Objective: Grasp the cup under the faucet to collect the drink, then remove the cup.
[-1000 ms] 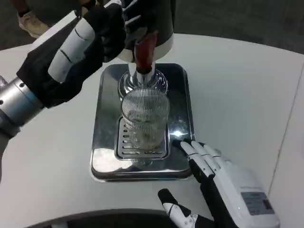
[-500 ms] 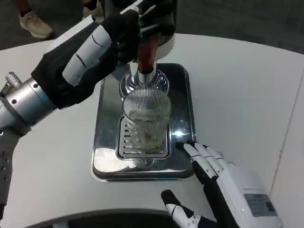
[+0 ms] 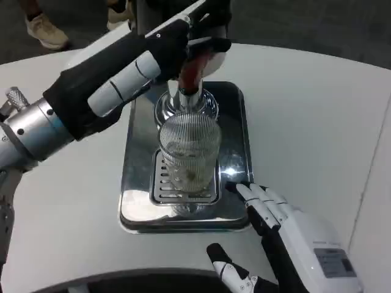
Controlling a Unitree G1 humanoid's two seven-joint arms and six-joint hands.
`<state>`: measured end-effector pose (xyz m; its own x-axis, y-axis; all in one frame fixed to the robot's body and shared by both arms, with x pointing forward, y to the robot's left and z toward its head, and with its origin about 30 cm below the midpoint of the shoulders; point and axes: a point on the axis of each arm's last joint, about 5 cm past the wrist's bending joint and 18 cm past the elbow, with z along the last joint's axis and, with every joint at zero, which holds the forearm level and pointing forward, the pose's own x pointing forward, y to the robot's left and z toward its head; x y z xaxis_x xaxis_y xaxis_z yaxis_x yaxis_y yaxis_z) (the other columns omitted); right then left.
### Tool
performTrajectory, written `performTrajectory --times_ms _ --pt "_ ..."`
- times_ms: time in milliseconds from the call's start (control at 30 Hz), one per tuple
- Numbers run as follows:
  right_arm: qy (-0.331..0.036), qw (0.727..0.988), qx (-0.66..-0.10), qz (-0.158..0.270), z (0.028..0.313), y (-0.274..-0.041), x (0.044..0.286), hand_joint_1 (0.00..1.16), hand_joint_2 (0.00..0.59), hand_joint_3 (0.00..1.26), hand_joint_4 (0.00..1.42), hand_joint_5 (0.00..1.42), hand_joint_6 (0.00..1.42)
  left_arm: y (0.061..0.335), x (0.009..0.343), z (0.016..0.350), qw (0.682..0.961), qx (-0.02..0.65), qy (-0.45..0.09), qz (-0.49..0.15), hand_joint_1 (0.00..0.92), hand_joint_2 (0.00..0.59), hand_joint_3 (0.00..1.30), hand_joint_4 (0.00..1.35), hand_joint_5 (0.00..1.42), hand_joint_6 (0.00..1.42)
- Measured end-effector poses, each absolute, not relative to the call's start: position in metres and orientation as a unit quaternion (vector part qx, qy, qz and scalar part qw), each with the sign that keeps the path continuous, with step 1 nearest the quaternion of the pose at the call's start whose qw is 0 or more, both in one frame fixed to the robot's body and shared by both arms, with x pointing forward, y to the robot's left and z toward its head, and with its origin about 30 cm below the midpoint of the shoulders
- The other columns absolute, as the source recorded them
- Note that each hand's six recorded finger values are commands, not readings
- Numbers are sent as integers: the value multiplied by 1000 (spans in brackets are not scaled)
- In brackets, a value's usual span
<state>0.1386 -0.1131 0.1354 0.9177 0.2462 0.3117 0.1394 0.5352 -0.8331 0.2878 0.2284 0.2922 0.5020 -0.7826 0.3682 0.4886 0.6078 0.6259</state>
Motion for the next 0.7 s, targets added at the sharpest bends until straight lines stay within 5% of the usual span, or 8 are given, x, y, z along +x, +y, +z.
performTrajectory --times_ms 267,700 --pt "-200 855 -478 31 136 -112 139 265 366 146 106 109 204 227 278 300 786 349 -363 -359 0 157 0 0 115 68" --pt "-191 867 -460 23 136 -109 140 269 366 129 100 111 183 226 270 301 733 439 -394 -339 0 156 0 0 109 60"
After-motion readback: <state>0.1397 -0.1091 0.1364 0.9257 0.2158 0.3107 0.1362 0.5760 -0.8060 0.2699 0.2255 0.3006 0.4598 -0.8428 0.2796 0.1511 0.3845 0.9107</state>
